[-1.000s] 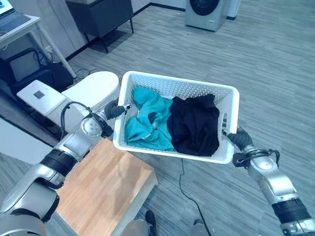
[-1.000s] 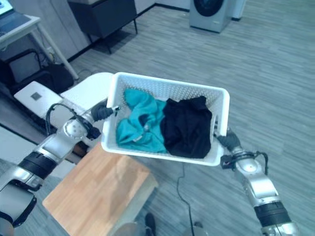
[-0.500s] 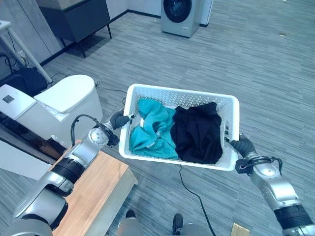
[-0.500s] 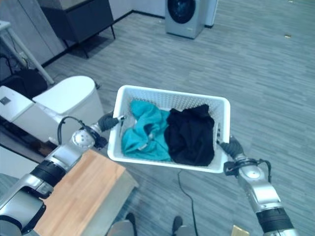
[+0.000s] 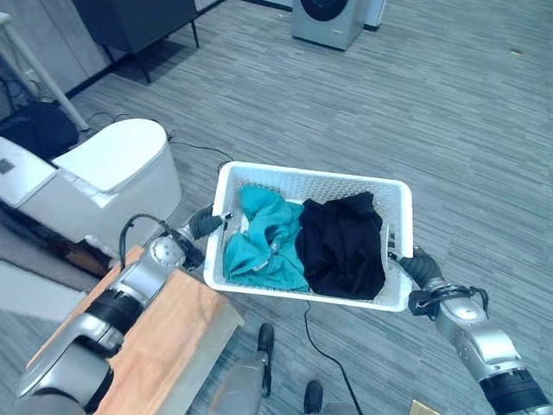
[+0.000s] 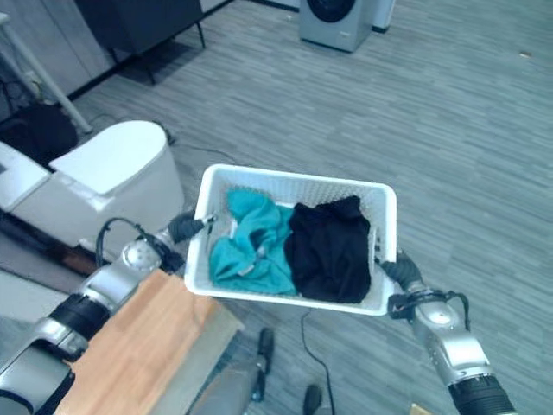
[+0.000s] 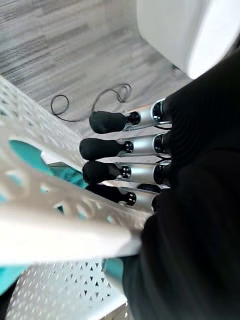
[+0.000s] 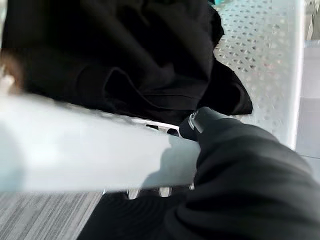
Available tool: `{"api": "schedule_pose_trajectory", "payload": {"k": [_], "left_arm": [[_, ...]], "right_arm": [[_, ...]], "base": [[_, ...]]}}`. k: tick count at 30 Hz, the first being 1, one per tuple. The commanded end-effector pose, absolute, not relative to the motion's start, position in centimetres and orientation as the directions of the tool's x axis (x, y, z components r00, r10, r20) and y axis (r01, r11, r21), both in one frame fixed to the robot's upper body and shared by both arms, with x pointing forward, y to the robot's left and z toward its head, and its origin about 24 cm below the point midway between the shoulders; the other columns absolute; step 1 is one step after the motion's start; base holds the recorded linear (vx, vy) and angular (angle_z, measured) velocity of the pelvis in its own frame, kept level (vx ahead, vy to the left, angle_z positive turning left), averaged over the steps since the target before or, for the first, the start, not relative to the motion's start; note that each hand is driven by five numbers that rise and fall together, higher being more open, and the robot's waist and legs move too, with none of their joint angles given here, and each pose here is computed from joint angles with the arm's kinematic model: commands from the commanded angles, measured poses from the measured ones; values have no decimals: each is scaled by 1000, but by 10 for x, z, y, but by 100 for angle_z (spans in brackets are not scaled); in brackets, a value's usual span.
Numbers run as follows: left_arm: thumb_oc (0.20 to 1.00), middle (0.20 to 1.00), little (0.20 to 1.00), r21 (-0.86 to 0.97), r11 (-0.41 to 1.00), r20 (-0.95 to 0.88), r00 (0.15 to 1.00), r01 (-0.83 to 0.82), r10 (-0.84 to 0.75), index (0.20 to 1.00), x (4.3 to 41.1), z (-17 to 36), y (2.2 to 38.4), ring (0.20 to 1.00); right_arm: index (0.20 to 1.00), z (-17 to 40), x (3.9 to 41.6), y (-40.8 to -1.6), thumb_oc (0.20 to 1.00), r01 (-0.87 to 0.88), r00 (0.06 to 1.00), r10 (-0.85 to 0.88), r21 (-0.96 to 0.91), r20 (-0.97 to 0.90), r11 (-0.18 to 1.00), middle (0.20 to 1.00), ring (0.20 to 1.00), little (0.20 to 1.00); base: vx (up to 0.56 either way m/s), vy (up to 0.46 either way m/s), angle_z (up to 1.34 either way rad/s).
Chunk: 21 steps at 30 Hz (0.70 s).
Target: Grab the laundry basket,head to the washer,open it,put in the laundry and shut it.
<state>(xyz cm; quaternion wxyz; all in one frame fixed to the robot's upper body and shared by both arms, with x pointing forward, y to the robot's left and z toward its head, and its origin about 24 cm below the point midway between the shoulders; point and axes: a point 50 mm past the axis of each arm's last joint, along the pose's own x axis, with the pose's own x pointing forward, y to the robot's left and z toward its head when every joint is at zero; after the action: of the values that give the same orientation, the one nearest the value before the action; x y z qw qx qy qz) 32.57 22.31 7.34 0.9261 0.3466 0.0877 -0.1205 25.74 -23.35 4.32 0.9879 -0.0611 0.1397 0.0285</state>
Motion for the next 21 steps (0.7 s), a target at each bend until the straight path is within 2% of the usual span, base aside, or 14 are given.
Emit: {"api": "schedule_pose_trajectory", "payload": {"k": [1, 5, 8, 15, 21], "left_arm": [[200, 200, 200, 685, 728, -41, 997, -16, 60, 200, 332, 136, 287, 200], [200, 200, 200, 683, 730, -66, 993, -27, 98, 200, 321, 124, 297, 200], [200, 200, 200, 694, 719, -55, 996, -17, 76, 200, 329, 128, 288, 200], [200, 200, 200, 714, 700, -2, 999, -23, 35, 200, 353, 148, 267, 200], [200, 200, 200, 738, 674, -11, 997, -44, 77, 200, 347, 150, 288, 200]], "right_arm": [[200, 93, 272, -250, 200, -17, 999, 14, -70, -35, 997, 200, 200, 200], [200, 89, 279, -242, 200, -35, 998, 28, -115, -54, 993, 200, 200, 200], [200, 88, 277, -256, 200, 50, 997, -56, -107, -48, 993, 200, 200, 200], [200, 94, 275, -269, 200, 112, 993, -114, -93, -23, 989, 200, 200, 200], [200, 98, 281, -261, 200, 66, 997, -69, -112, -27, 992, 200, 200, 200]], "base": [[474, 62, -15], [503, 73, -10], [326, -65, 48], [458, -263, 96], [493, -278, 32]]}}
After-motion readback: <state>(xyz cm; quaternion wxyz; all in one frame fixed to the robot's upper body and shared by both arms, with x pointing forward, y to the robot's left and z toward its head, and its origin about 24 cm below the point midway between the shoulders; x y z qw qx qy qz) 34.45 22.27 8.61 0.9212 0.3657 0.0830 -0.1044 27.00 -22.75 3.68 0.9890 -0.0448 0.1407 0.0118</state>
